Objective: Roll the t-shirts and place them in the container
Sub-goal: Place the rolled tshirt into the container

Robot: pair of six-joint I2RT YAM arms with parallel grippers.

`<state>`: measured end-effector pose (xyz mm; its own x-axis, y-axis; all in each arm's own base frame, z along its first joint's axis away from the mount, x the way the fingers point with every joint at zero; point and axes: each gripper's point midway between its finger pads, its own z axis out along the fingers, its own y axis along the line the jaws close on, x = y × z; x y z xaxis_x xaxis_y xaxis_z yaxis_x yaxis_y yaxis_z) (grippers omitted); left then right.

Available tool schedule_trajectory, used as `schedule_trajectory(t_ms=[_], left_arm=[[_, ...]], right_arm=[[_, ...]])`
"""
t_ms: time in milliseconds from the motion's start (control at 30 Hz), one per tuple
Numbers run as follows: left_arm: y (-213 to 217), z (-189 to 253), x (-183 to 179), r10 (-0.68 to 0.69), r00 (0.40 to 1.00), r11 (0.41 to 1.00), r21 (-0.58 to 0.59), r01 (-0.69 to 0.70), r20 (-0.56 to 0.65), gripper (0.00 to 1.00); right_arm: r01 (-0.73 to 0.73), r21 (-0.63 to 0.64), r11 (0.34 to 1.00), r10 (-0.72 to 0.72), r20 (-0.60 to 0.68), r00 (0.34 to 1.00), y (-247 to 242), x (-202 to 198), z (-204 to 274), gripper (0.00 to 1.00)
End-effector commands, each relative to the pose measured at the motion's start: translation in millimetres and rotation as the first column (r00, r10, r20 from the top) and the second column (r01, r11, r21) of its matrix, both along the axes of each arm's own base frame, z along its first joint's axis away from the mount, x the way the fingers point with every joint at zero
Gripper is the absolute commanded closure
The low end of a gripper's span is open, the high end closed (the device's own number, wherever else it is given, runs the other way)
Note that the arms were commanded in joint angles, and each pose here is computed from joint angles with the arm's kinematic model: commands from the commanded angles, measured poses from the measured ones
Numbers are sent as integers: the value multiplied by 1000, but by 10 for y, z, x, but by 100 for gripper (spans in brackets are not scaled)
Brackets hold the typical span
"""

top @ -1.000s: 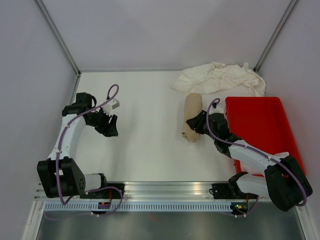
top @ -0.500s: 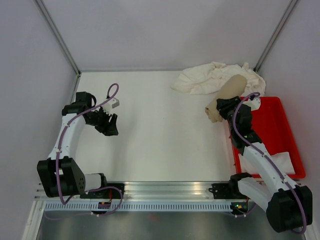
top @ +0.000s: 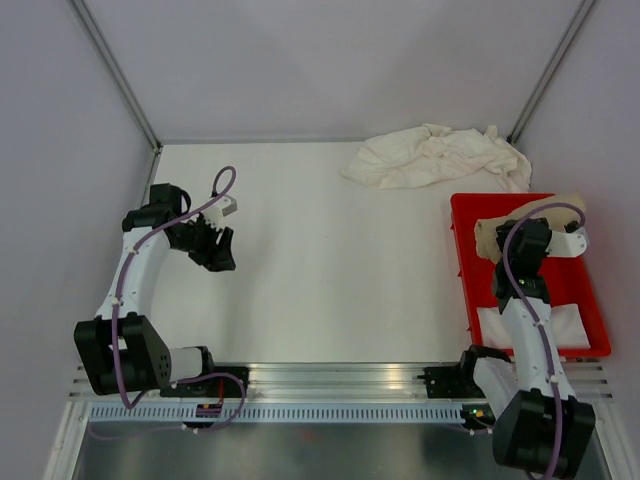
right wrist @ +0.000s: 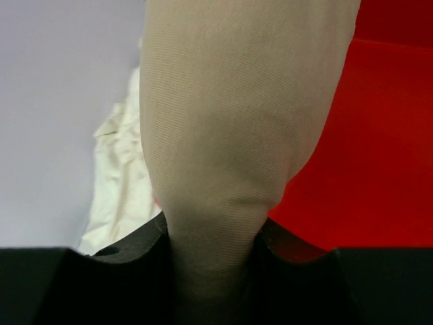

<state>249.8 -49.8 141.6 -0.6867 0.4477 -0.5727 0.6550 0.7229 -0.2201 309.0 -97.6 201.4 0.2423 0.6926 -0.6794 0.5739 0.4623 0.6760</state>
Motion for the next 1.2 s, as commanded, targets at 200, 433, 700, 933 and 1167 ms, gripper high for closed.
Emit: schedule_trajectory(t_ms=[200, 433, 700, 933, 1167], left_arm=[[-2, 78, 58, -21, 998, 1000, -18, 22, 51, 39], [17, 76, 68, -8, 999, 1000, -19, 8, 41, 39], [39, 115, 51, 7, 999, 1000, -7, -7, 34, 39], [63, 148, 67, 28, 999, 1000, -1, -28, 29, 39], [51, 190, 77, 39, 999, 999, -9, -39, 28, 39]], right_arm=[[98, 117, 988, -91, -58, 994, -428, 190, -618, 99], [60, 195, 979, -51, -50, 997, -413, 512, -874, 97], [53, 227, 972, -44, -44, 998, -479, 814, -1040, 94], [34, 234, 972, -20, -64, 998, -533, 1070, -1196, 92], [5, 266, 964, 7, -46, 999, -522, 1285, -1261, 66]])
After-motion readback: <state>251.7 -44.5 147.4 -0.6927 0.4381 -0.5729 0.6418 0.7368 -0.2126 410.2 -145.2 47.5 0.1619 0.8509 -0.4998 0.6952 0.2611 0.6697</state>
